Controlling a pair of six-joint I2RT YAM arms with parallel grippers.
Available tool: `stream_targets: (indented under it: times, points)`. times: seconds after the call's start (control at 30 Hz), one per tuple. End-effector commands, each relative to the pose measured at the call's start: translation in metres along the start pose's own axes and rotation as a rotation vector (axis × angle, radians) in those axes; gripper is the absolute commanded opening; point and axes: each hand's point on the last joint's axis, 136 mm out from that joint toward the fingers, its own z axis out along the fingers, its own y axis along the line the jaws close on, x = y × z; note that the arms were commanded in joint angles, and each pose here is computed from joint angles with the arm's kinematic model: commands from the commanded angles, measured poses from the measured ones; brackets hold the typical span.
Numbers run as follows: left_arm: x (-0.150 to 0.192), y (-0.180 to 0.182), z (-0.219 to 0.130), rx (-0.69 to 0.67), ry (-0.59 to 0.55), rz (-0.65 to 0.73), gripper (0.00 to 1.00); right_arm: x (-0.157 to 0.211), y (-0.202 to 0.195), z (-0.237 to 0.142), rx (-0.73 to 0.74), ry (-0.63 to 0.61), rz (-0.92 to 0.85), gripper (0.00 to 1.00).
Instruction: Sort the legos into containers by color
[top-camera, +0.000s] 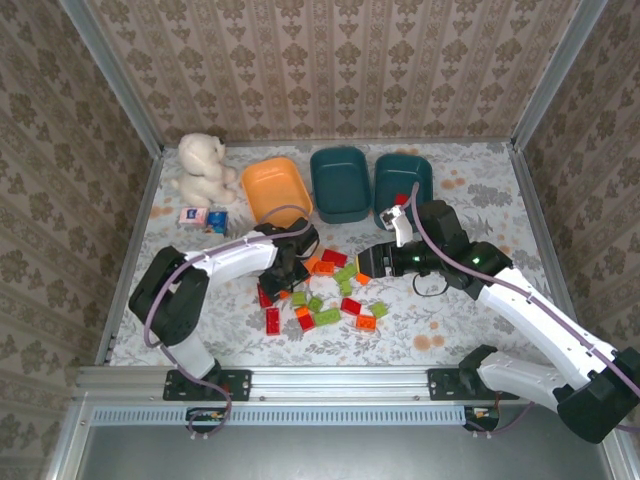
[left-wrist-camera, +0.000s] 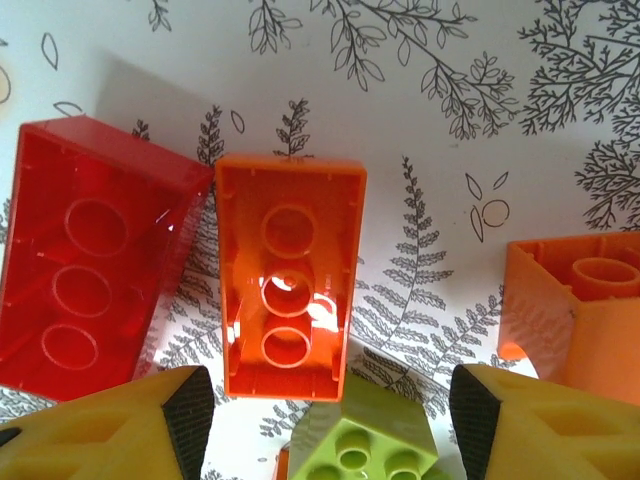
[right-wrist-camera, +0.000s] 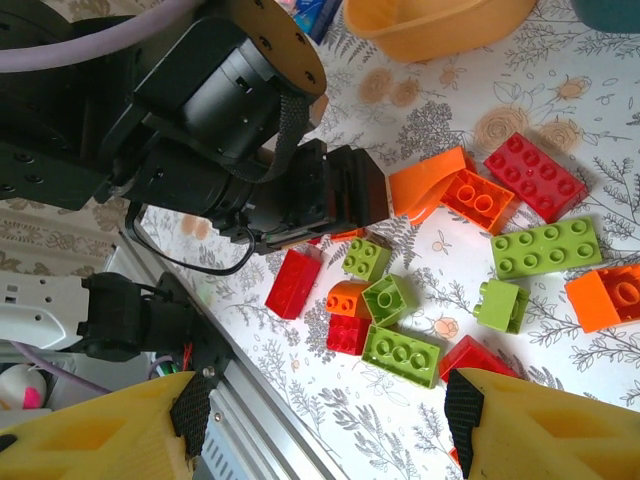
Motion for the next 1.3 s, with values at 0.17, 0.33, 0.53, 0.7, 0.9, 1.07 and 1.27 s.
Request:
stream_targets:
  times: [0.17, 0.33, 0.53, 0.7, 0.9, 1.07, 1.27]
  points:
    - [-0.006, 0.004, 0.008, -0.054, -0.028, 0.053, 0.64, 0.002, -0.001, 0.000, 0.001, 0.009, 0.020, 0.67]
    - [-0.012, 0.009, 0.008, -0.097, -0.047, 0.085, 0.62, -0.001, -0.001, 0.003, 0.002, 0.013, 0.022, 0.67]
    - [-0.014, 0.011, 0.018, -0.112, -0.045, 0.110, 0.56, -0.001, -0.004, 0.006, 0.009, 0.019, 0.033, 0.67]
    - [-0.015, 0.004, 0.025, -0.096, -0.041, 0.145, 0.50, -0.002, -0.004, 0.006, 0.013, 0.016, 0.038, 0.67]
    - [-0.013, 0.008, 0.028, -0.109, -0.039, 0.153, 0.48, -0.003, -0.005, 0.006, 0.019, 0.016, 0.042, 0.67]
    - [-0.015, 0.005, 0.030, -0.082, -0.056, 0.176, 0.43, -0.004, -0.005, 0.006, 0.023, 0.013, 0.049, 0.67]
    - [-0.020, 0.009, 0.023, -0.086, -0.087, 0.196, 0.27, -0.005, -0.006, 0.006, 0.030, 0.014, 0.051, 0.67]
